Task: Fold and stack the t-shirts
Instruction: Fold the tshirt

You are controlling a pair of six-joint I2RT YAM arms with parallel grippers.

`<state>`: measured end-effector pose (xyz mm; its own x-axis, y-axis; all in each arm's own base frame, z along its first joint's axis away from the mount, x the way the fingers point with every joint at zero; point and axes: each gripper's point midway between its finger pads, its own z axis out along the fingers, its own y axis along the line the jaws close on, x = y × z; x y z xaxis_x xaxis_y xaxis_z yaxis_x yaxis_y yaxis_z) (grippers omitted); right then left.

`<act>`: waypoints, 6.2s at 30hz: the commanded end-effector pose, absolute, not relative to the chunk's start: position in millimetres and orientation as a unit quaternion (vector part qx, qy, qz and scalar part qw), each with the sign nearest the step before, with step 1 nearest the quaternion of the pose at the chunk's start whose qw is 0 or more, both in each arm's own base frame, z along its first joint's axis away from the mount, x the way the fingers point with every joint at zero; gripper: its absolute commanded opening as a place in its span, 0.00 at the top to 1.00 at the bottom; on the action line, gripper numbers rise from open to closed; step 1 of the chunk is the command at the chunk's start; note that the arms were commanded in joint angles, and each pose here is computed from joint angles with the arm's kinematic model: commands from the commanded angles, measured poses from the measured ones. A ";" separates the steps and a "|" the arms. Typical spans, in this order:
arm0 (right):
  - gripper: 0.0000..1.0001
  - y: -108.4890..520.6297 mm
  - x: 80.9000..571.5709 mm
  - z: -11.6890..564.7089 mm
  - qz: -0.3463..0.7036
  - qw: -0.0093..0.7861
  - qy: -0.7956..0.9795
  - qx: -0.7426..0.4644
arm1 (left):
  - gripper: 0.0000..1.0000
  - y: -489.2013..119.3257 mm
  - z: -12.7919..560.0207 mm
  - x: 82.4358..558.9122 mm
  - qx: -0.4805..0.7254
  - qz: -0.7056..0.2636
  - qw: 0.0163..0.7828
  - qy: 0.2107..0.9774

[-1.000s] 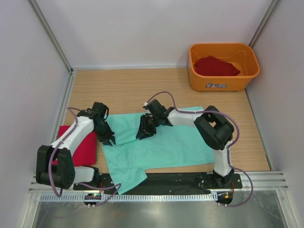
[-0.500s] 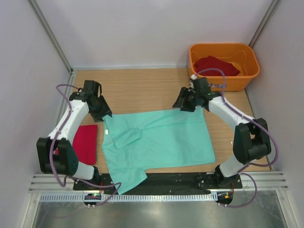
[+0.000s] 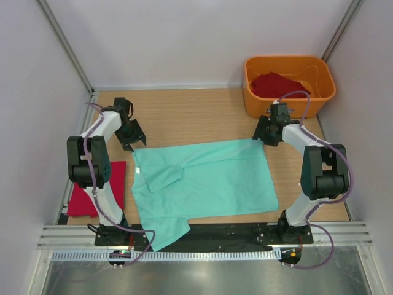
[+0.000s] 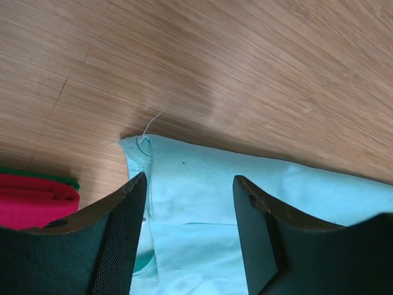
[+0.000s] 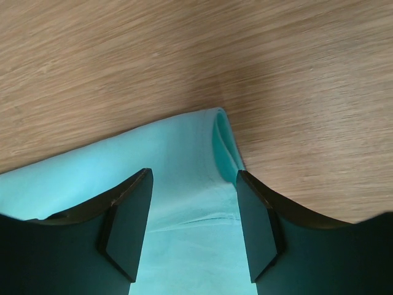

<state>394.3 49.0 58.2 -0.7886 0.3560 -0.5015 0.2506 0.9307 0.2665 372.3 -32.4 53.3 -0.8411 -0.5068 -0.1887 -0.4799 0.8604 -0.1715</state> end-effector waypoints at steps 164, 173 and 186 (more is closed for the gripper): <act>0.99 6.9 446.8 34.5 0.083 0.352 0.902 0.235 | 1.00 -16.1 18.3 444.6 -0.256 -0.050 0.129 0.957; 0.44 -19.5 448.0 69.2 -0.041 0.288 0.931 0.220 | 0.37 -17.3 71.3 444.9 -0.249 -0.050 0.176 0.951; 0.38 48.1 298.1 118.8 0.049 0.284 0.940 0.183 | 0.43 -59.0 109.9 246.2 -0.243 -0.037 0.172 0.954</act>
<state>338.4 38.5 126.4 -0.7425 0.3464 -0.5733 0.3189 0.9355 0.1522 288.2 -59.9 119.1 -0.8272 -0.4399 -0.3495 -0.3911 0.8975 -0.2039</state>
